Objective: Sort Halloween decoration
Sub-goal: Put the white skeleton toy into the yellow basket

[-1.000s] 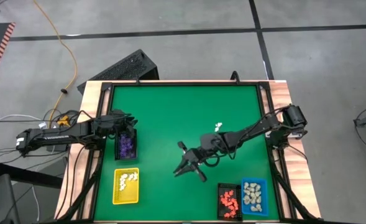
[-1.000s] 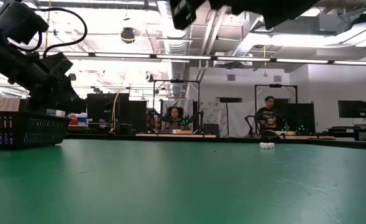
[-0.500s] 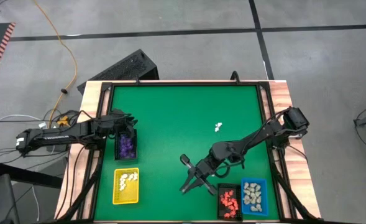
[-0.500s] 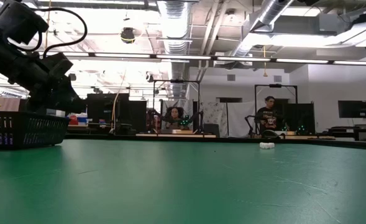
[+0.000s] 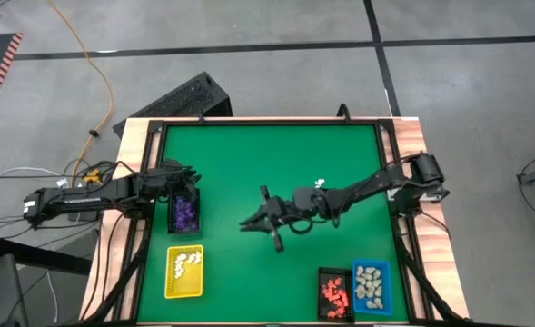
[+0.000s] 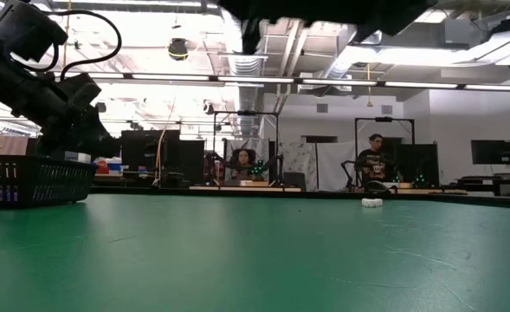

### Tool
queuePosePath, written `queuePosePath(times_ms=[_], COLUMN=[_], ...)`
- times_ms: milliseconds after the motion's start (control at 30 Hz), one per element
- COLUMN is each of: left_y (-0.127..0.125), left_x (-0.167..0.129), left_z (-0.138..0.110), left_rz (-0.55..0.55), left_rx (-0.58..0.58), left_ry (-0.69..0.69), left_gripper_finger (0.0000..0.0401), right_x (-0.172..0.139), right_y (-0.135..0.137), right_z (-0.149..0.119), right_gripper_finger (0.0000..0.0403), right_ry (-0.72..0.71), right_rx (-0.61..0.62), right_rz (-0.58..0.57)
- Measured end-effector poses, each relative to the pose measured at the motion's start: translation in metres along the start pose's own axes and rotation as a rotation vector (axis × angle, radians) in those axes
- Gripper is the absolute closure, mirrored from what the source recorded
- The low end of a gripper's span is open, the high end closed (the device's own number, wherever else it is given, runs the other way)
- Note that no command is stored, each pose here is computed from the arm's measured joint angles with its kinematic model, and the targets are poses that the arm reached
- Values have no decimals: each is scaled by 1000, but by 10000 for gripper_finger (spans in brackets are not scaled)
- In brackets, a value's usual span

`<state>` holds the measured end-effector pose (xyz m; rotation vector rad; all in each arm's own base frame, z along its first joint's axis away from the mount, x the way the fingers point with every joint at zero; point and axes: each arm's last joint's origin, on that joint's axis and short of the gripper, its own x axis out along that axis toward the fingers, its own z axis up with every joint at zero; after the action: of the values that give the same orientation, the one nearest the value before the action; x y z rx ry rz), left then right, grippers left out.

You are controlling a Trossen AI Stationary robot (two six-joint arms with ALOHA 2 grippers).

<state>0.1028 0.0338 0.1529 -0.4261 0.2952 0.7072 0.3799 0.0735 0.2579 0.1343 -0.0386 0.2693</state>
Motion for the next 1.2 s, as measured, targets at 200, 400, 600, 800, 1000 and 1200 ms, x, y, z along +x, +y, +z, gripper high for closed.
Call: queuePosePath(times_ms=[200,400,600,800,1000,1200], left_y=[0,0,0,0,0,0], left_x=[0,0,0,0,0,0], left_z=[0,0,0,0,0,0], left_rz=[-1,-6,-1,-1,1,1], left_rx=[-23,-29,-29,-29,-23,-21], left_ry=[-1,3,1,1,3,2], left_gripper_finger=[275,275,275,275,275,275], right_x=[57,114,157,184,191,192], right_y=[-13,-21,-32,-42,-51,-55], right_z=[-16,-27,-45,-52,-56,-59], right_gripper_finger=[374,372,369,368,366,365], right_ry=[21,38,105,118,125,144], right_rx=[1,11,58,61,64,27], right_rz=[20,255,361,422,412,295])
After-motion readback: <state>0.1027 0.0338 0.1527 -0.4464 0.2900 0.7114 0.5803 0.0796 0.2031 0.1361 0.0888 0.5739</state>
